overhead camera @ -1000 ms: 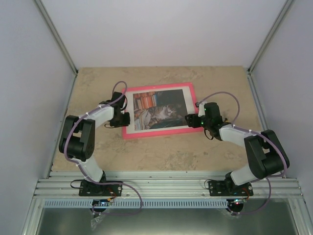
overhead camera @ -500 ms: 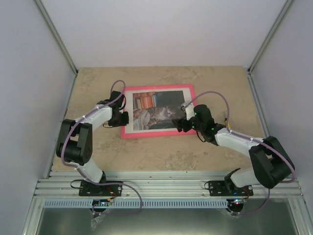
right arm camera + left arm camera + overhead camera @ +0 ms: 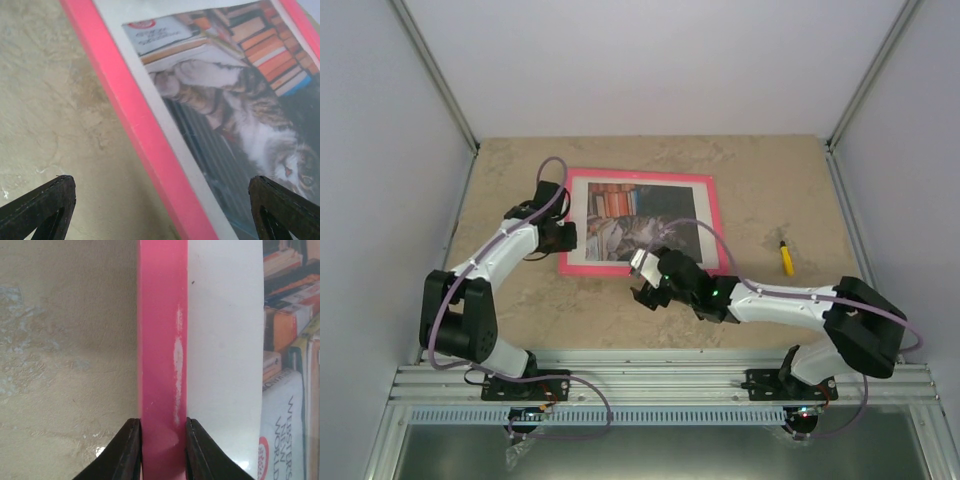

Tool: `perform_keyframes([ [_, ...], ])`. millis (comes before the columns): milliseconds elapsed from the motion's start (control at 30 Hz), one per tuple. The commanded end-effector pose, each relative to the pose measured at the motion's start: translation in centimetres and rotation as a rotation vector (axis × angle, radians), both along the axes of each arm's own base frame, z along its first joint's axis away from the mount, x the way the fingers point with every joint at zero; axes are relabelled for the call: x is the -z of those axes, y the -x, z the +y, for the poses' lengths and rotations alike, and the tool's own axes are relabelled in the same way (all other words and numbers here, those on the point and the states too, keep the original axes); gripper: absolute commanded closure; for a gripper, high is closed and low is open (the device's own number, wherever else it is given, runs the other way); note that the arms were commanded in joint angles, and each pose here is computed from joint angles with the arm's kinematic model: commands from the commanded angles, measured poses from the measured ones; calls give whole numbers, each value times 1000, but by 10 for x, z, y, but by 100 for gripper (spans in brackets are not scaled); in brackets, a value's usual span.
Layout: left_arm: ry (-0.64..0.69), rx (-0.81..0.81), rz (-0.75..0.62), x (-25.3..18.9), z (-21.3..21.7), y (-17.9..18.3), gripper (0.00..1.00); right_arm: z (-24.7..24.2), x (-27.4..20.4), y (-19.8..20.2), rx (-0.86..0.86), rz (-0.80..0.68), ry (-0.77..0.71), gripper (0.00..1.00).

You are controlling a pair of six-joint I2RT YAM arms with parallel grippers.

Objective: Take the photo out of the frame

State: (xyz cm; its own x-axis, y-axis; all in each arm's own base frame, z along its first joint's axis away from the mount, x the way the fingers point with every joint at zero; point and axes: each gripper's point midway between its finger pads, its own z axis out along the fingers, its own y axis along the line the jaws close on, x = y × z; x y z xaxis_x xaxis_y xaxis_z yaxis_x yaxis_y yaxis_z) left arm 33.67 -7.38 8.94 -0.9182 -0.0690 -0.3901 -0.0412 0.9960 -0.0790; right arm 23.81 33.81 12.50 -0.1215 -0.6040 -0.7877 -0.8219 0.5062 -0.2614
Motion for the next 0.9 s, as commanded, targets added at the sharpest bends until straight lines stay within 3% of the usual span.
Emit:
perform_keyframes([
  [0,78,30,-122,-33,-14,-12,94,11,5,0,-4,-136,133,5],
  [267,95,34,-141,-38,-15,-9,95,34,18,-10,84,-338,279,7],
  [500,107,35,-153,-42,-17,-8,95,37,27,-27,169,-503,379,18],
  [867,111,15,-160,-43,-12,-9,95,23,28,-35,247,-646,468,33],
])
